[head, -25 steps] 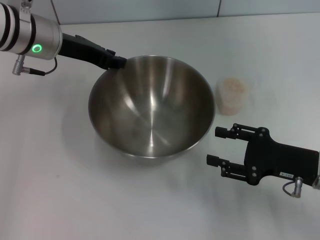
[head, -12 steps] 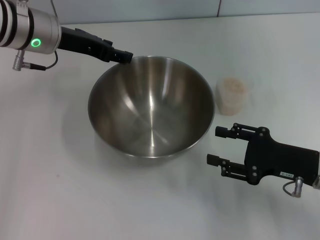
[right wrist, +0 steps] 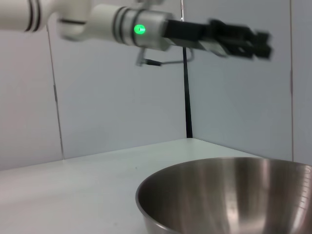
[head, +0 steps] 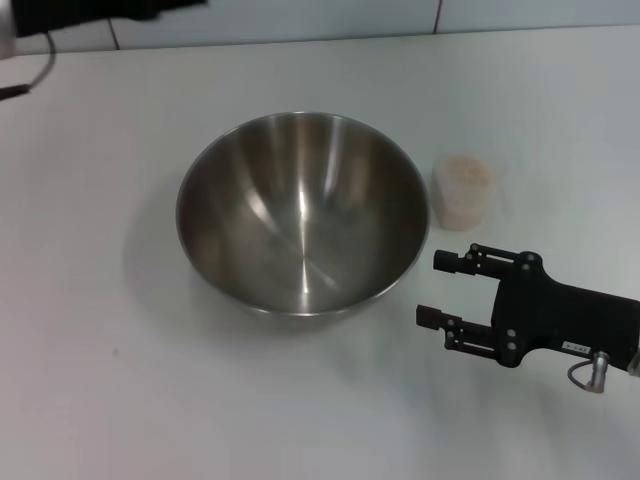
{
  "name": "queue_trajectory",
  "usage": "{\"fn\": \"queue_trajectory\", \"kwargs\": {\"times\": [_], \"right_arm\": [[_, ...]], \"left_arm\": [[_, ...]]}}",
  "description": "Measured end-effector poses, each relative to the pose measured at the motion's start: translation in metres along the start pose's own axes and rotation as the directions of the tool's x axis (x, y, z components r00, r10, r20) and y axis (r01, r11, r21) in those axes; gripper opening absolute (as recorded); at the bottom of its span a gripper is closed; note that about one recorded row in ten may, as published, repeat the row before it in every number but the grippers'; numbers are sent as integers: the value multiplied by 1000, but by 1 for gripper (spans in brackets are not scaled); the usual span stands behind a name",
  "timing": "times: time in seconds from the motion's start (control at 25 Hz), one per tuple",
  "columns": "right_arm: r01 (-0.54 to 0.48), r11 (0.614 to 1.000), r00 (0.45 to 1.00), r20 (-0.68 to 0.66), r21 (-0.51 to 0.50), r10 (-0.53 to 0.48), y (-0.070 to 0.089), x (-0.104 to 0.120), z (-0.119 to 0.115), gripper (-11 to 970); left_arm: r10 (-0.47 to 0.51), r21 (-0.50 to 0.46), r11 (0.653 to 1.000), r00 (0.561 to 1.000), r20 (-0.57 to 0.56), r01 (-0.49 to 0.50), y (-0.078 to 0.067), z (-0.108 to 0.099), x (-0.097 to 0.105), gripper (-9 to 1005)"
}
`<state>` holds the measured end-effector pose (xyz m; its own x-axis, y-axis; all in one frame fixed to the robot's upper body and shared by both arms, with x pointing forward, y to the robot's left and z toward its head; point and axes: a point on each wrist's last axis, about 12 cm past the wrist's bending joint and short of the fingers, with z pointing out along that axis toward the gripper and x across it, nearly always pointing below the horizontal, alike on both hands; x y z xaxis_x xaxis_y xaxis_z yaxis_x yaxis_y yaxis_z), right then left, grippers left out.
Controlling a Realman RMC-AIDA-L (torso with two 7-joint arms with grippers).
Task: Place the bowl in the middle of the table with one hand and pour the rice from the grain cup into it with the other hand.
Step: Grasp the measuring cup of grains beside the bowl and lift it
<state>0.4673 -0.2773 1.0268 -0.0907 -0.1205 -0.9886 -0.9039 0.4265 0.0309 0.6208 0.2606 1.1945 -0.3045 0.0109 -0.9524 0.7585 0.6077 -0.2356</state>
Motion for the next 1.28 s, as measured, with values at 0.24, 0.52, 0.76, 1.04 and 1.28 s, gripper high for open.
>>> {"fn": "queue_trajectory", "kwargs": {"times": [0.24, 0.52, 0.76, 1.04, 1.28], "right_arm": [[3, 1000, 1000, 2, 8, -3, -1, -1, -1, 657], [4, 1000, 1000, 3, 10, -4, -2, -1, -1, 659], [2, 1000, 1000, 3, 11, -2, -2, -1, -1, 659], [0, 1000, 1000, 3, 12, 0, -2, -1, -1, 659], [-1, 1000, 1000, 7, 20, 1, -2, 0, -2, 658]], "left_arm": [[38, 62, 997, 977, 208, -52, -6, -57, 24, 703], [126, 83, 984, 948, 294, -156, -24, -111, 84, 793], [149, 96, 978, 939, 310, -187, -40, -140, 135, 812], [168, 109, 973, 945, 279, -205, -56, -146, 171, 811], [189, 105, 972, 968, 168, -208, -66, -134, 199, 811]]}}
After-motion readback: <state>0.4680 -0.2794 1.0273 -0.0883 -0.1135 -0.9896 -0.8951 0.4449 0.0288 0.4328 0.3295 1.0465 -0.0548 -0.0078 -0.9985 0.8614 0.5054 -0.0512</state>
